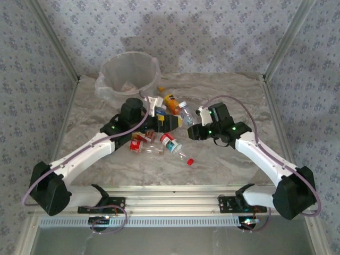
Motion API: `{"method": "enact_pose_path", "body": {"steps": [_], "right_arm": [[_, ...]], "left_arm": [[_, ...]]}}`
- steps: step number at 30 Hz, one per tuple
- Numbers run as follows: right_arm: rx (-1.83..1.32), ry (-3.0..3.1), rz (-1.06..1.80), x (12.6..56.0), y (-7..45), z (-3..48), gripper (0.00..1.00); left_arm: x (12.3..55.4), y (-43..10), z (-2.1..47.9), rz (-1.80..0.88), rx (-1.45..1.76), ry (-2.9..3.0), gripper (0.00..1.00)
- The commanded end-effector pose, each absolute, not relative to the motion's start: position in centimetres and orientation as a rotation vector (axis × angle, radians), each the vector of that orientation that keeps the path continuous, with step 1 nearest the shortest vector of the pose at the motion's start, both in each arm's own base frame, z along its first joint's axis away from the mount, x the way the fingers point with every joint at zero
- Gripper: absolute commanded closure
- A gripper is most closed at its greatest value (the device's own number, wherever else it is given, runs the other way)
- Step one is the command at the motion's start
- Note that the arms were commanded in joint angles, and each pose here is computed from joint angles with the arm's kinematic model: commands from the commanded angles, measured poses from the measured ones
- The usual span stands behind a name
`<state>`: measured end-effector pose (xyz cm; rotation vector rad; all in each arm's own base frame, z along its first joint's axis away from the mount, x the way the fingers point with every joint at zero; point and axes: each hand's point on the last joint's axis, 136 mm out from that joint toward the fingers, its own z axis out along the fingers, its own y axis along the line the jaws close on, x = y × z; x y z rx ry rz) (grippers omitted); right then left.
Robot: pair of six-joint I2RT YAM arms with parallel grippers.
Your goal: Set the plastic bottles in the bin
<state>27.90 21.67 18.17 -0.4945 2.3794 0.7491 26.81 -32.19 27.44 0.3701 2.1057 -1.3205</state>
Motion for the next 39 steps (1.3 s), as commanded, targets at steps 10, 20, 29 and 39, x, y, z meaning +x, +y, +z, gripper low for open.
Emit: {"method": "enact_pose_path", "body": {"steps": [10,20,29,39], "right_arm": [[-0.532,2.205,1.164,25.3,24.9,24.1,0.49],[-0.549,2.207,1.259,24.8,25.8,23.8,0.48],[-0.495,2.229,1.208,25.5,25.5,23.0,0.44],[-0.516,2.150,1.237,24.5,25.0,25.9,0.15]], "left_arm": [[28.8,-35.0,29.9,-1.458,0.274,1.973,0.02],[28.5,-36.1,30.5,-1.540,0.311,1.944,0.20],[27.9,-36.2,31.1,-1.549,0.341,1.933,0.43],[29.0,-34.3,34.2,-1.423,0.383,1.933,0.46]]}}
